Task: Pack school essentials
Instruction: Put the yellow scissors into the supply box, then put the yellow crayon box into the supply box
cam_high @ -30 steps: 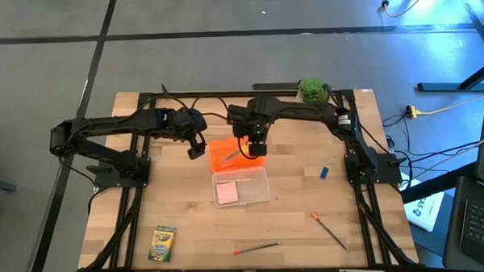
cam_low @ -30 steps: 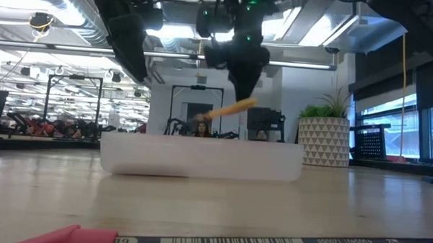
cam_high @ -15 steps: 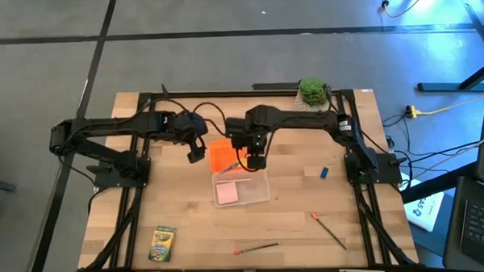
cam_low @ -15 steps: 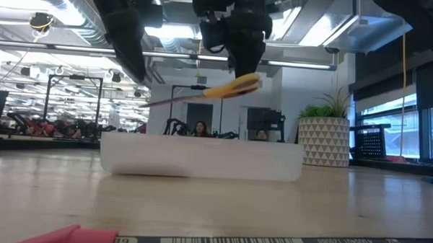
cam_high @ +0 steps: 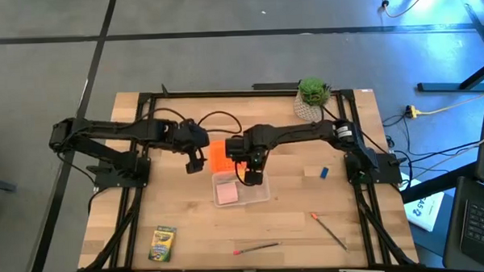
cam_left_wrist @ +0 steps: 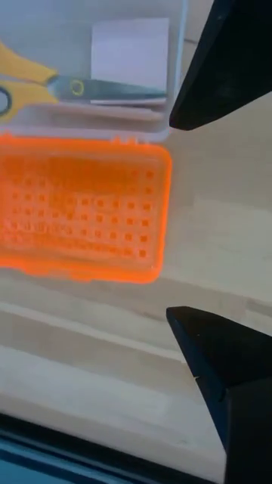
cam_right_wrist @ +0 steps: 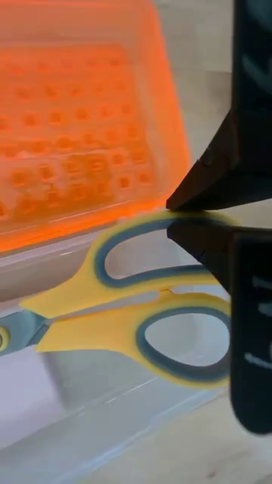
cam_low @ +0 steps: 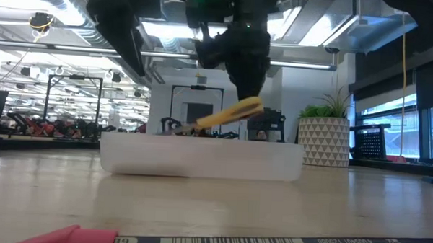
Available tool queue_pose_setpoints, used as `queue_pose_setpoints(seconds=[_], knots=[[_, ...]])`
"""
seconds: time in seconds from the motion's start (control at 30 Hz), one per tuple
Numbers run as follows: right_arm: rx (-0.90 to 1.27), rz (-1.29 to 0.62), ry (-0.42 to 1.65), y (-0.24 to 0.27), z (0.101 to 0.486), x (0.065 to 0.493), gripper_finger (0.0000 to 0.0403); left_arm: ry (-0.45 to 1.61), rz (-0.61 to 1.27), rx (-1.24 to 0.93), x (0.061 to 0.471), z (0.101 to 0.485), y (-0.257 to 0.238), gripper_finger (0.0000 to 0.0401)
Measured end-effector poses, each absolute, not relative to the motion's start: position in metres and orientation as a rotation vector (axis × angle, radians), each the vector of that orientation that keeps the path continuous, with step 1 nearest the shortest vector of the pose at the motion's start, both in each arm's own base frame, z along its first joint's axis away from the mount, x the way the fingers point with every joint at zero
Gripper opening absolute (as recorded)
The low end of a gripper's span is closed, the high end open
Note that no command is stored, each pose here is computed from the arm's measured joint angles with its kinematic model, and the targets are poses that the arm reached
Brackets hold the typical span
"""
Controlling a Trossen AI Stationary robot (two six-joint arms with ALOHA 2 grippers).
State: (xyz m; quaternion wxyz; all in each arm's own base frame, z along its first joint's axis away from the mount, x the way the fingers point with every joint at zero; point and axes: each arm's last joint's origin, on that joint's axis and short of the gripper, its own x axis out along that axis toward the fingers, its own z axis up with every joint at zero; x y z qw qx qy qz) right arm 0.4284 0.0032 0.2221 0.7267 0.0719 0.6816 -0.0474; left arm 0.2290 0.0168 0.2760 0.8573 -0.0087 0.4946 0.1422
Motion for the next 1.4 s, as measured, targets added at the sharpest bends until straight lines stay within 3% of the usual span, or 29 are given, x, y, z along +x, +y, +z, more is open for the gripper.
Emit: queue_pose_setpoints(seconds=[0.4, 0.97, 1.4], knots=[[0.158, -0.097, 1.45, 0.005, 0.195, 0.431, 0.0035, 1.035, 0.253, 0.006, 0.23, 0.276, 0.004, 0.0396], [0.161, -0.101, 1.451, 0.003, 0.194, 0.431, 0.0038, 1.034, 0.252, 0.006, 0.23, 0.276, 0.004, 0.0396], [0.162, -0.102, 1.444, 0.001, 0.194, 0.432, 0.0099, 1.034, 0.252, 0.007, 0.23, 0.276, 0.004, 0.0396]])
